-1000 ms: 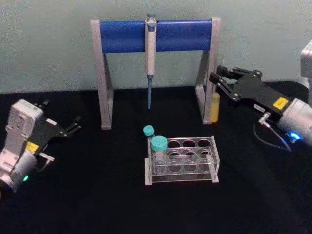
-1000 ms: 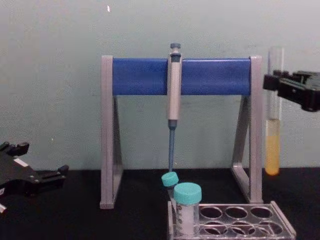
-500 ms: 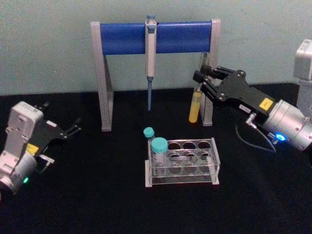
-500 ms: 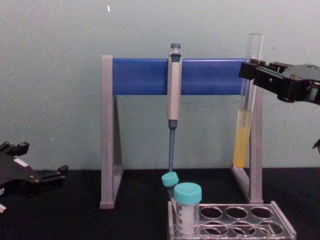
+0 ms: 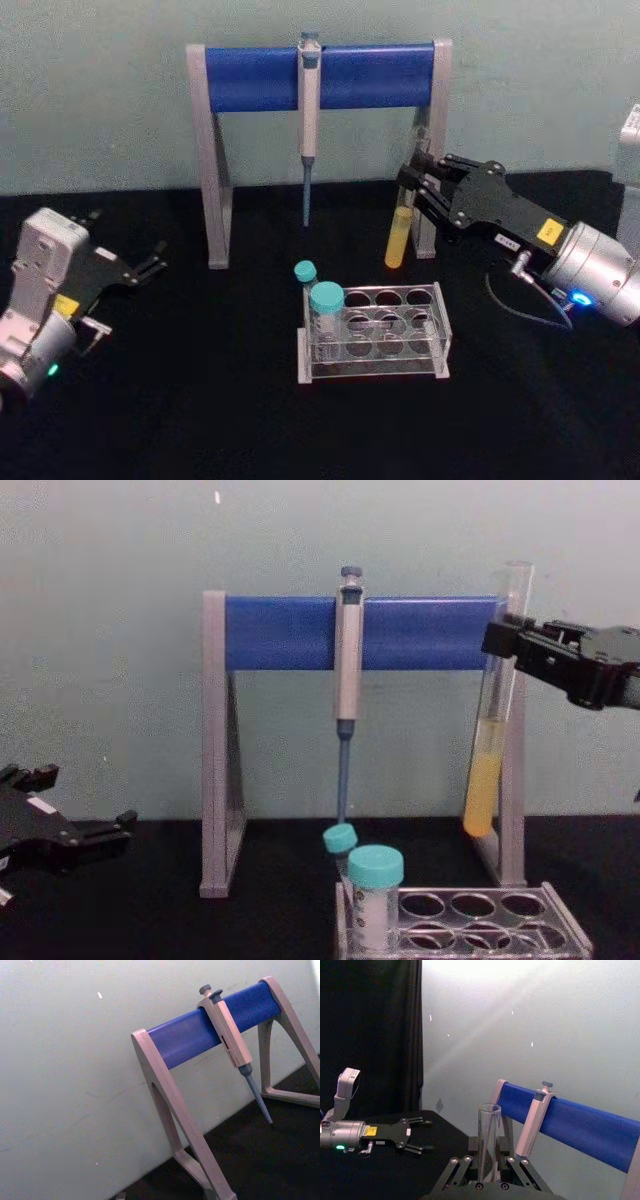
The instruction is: Pick up the test tube from the test tube rack, shake it, then place it back into the test tube rack.
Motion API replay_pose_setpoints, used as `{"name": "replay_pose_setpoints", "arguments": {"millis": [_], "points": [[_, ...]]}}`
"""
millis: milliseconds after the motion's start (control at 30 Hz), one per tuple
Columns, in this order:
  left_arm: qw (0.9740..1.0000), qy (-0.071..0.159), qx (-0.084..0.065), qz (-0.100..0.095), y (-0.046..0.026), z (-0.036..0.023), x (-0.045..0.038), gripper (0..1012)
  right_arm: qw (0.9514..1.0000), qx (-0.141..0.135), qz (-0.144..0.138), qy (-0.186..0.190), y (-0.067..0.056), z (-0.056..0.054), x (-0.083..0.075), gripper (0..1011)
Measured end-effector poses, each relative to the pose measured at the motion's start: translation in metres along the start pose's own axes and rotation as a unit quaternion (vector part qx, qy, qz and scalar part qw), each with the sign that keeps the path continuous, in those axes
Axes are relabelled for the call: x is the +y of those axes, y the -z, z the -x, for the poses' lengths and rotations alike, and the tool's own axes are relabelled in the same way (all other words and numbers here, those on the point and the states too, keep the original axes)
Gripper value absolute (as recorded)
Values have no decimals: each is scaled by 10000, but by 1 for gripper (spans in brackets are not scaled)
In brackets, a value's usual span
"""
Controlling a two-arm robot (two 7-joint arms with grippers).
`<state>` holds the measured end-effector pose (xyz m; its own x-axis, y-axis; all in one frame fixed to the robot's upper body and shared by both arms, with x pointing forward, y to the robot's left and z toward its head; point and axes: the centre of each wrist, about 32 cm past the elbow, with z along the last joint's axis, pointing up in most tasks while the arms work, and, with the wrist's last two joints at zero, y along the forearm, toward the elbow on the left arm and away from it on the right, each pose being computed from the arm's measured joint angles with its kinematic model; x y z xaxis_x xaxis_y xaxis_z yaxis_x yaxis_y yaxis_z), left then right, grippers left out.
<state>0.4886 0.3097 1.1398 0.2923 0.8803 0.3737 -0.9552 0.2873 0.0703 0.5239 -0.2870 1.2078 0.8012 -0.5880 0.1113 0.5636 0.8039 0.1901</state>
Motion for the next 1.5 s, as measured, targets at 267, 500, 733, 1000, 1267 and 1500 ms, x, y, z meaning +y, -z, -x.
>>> {"name": "replay_pose_setpoints", "arguments": {"millis": [267,500,733,1000,1267,1500], "points": [[10000,0,0,0,0,0,0,1001,10000,6,-5,-10,-2,1,-4,230],[10000,0,0,0,0,0,0,1001,10000,-5,-14,-16,-11,5,-5,230],[10000,0,0,0,0,0,0,1002,10000,-7,-28,-17,-16,6,-5,230],[10000,0,0,1,0,0,0,1001,10000,-4,-28,-10,-15,7,-5,229],[10000,0,0,0,0,0,0,1001,10000,25,10,9,11,8,-8,229],[10000,0,0,0,0,0,0,1001,10000,67,72,16,45,10,-13,230]]}}
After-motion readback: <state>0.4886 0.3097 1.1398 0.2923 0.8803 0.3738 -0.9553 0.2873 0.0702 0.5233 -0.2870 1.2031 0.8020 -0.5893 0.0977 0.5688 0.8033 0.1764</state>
